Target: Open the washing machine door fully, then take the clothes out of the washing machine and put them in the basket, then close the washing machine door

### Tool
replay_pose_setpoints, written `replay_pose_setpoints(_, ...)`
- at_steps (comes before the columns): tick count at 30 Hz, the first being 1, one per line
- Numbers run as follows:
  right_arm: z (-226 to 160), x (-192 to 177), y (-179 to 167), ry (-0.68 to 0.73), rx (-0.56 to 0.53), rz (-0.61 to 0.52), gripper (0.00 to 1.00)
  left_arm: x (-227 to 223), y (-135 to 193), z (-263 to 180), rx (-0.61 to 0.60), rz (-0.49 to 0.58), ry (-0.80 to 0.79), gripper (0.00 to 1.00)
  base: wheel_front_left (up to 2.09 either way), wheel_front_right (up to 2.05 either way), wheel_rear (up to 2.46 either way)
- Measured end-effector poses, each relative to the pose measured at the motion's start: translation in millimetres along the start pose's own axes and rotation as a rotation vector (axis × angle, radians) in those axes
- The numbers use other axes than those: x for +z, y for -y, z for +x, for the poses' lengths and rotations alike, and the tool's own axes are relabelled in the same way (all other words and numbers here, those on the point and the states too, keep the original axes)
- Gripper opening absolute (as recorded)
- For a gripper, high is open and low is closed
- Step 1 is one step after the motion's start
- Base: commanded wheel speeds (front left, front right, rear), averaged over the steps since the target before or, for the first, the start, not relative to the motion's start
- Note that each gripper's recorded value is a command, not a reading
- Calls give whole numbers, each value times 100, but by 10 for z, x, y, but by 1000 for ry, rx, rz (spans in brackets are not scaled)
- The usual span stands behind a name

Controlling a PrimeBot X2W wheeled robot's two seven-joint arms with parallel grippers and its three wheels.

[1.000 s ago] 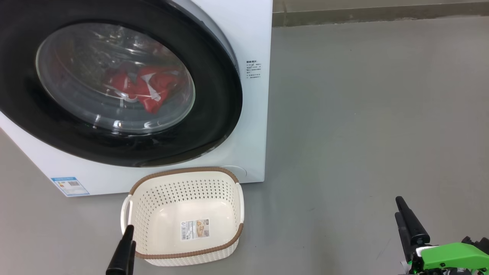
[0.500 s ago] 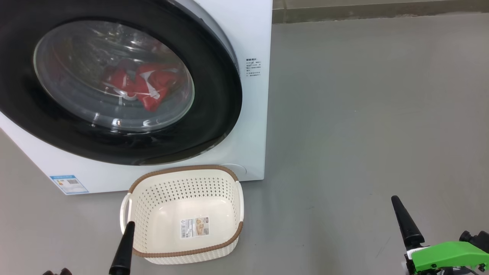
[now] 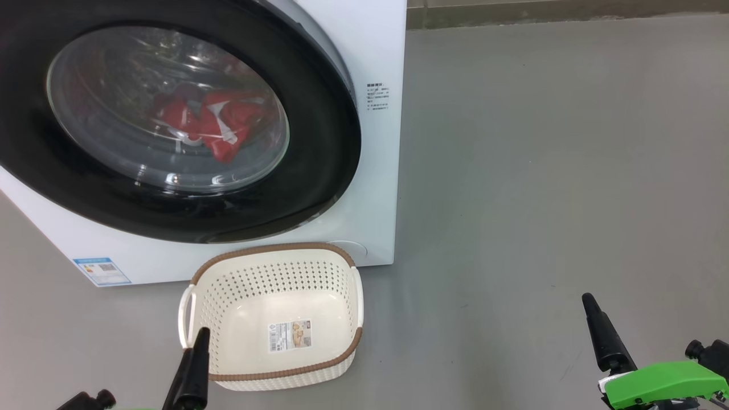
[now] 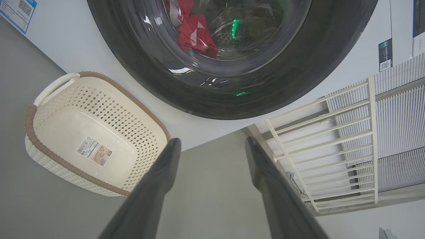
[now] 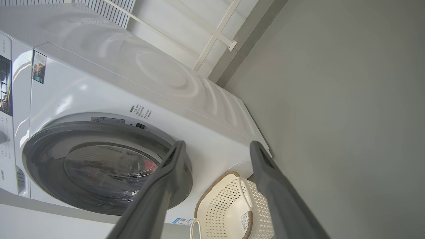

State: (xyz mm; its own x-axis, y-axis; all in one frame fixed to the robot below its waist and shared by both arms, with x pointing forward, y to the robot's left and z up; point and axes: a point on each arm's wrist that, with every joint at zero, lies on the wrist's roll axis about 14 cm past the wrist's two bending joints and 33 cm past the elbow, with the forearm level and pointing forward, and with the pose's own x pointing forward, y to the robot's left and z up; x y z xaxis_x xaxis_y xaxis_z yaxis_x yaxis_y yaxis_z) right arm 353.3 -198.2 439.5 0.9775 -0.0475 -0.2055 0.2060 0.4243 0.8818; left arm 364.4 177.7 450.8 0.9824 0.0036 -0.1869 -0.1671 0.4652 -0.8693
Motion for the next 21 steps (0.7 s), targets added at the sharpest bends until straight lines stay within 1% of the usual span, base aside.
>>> replay_pose_setpoints(12,6,19,-39,7,19,-142,100,-14,13,-20,-3,153,8,100,0,0,0)
replay_pose_setpoints(16,7,26,-53,11,25,-181,100,-4,29,-20,-6,183,15,100,0,0,0)
replay_pose_setpoints(21,-15,19,-49,12,29,-237,100,6,66,-21,-17,244,23,100,0,0,0)
